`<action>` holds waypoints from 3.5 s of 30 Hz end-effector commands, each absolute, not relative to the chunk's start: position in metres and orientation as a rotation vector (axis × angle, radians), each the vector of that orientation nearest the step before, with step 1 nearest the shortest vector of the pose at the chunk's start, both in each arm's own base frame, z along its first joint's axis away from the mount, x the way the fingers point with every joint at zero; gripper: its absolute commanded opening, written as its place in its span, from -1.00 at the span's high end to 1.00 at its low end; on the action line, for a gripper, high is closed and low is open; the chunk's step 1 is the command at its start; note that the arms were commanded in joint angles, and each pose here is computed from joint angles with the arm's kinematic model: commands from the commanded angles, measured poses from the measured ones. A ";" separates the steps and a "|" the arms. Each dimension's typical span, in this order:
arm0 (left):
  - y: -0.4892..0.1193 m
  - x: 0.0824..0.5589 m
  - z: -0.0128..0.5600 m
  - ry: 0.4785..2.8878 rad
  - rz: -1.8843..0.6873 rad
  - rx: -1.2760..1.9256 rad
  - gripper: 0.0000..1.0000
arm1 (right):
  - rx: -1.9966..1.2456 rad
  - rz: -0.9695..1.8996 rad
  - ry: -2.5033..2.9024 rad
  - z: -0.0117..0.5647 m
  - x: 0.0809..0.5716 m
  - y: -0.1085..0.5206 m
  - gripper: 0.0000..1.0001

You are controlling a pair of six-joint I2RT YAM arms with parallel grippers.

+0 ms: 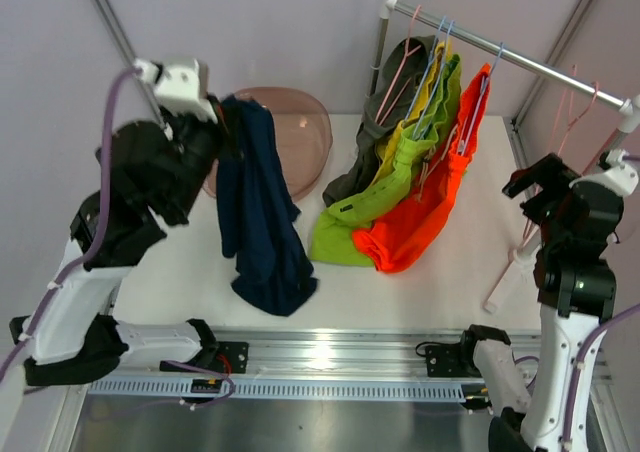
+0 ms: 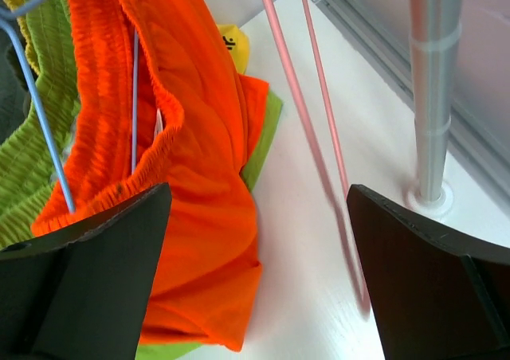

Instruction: Remove the shorts from the hanger

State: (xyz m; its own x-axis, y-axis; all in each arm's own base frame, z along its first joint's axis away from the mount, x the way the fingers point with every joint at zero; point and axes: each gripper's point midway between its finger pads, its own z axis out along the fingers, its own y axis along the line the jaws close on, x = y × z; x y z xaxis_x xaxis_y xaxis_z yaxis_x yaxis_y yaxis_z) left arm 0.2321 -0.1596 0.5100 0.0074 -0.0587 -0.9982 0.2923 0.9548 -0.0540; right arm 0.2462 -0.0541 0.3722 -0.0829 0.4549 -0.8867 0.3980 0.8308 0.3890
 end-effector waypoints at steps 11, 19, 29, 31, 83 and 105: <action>-0.110 0.395 0.669 1.111 -0.327 -0.026 1.00 | 0.620 0.261 1.724 0.332 0.208 -0.012 -0.99; -0.145 0.520 0.569 1.301 -0.378 -0.007 1.00 | 0.598 0.291 1.789 0.305 0.209 -0.003 -0.99; -0.135 0.563 0.387 1.708 -0.247 -0.167 -0.98 | 0.599 0.321 1.711 0.333 0.184 0.001 -0.99; -0.136 0.551 0.384 1.711 -0.241 -0.156 -0.99 | 0.575 0.363 1.692 0.342 0.181 0.008 -0.99; -0.098 0.213 0.265 1.841 -0.432 0.090 -0.98 | 0.381 0.104 1.728 0.411 0.390 0.039 0.62; -0.363 0.204 0.415 1.433 -1.063 0.608 -0.98 | 0.386 0.346 1.557 0.496 0.322 0.051 1.00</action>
